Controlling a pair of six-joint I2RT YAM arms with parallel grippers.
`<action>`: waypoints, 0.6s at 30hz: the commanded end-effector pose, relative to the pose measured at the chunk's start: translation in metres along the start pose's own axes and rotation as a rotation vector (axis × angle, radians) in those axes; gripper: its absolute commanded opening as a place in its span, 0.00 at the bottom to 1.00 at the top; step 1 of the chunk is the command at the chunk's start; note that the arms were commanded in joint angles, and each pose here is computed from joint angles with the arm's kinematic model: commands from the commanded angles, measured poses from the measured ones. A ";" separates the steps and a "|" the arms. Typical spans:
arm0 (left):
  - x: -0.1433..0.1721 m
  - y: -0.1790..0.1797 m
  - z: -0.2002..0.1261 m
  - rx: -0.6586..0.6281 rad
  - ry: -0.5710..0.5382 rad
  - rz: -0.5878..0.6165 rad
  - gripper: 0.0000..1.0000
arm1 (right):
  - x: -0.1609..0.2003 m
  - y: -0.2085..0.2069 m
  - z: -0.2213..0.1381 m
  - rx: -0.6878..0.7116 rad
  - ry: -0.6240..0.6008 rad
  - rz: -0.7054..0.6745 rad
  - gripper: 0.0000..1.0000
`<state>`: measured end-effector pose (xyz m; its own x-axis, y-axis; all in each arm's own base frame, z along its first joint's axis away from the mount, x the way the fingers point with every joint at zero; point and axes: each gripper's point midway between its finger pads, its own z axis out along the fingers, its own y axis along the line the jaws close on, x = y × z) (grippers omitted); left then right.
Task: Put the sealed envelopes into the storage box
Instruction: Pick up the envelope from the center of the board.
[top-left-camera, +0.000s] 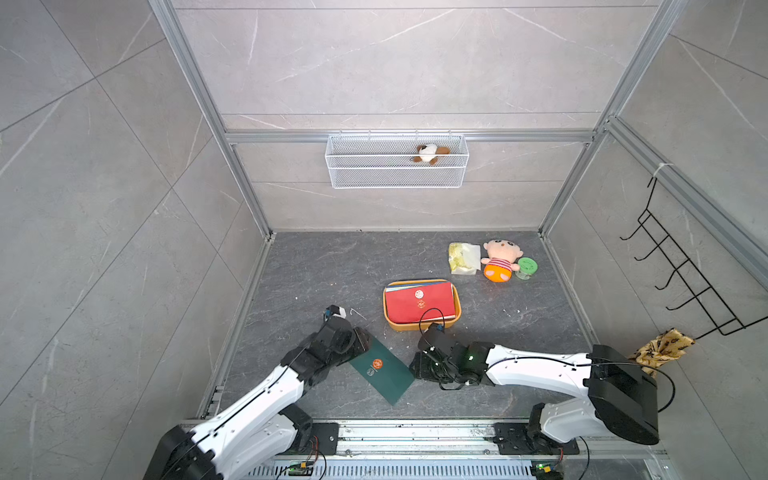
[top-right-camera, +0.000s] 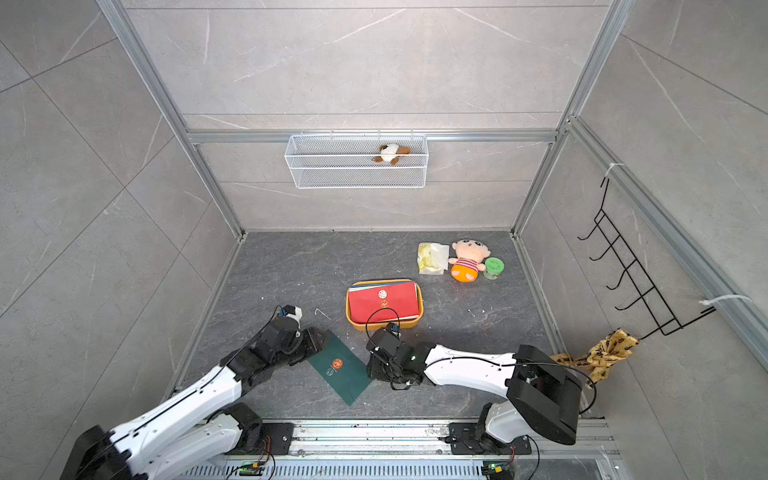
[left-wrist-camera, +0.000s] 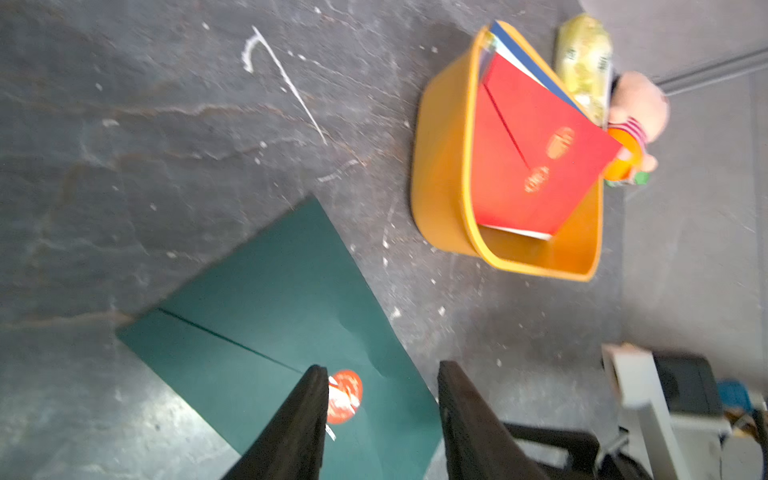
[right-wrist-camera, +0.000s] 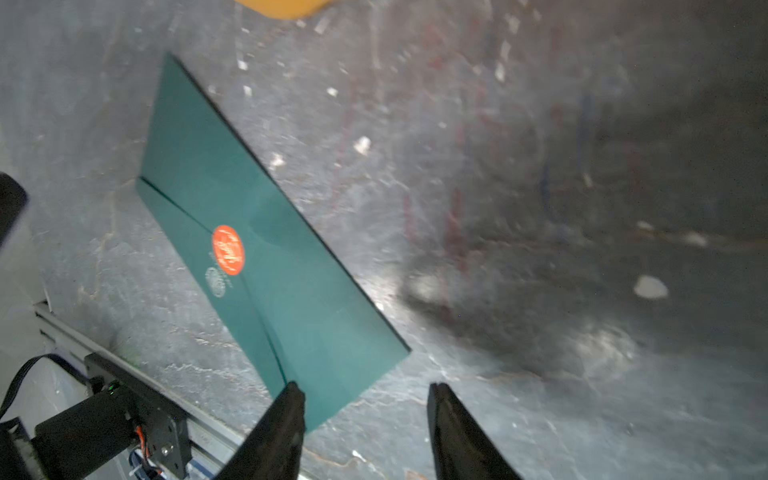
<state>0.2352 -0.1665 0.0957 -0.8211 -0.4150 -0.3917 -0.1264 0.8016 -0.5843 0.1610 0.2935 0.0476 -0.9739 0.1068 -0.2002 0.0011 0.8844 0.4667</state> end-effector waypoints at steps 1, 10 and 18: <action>-0.008 0.010 0.013 -0.035 0.048 0.086 0.47 | 0.018 -0.007 0.001 -0.004 0.039 0.092 0.52; -0.025 0.038 0.041 -0.137 0.069 0.100 0.47 | 0.050 0.003 0.025 -0.025 0.080 0.217 0.52; -0.005 0.054 0.049 -0.133 0.123 0.054 0.47 | 0.046 -0.009 0.035 -0.028 0.009 0.357 0.52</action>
<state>0.2623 -0.1375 0.0330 -0.8825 -0.3326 -0.3325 -0.1705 0.8851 -0.4331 0.1244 0.3253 0.0279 -0.9488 0.3153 -0.0194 0.2442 0.7710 0.5881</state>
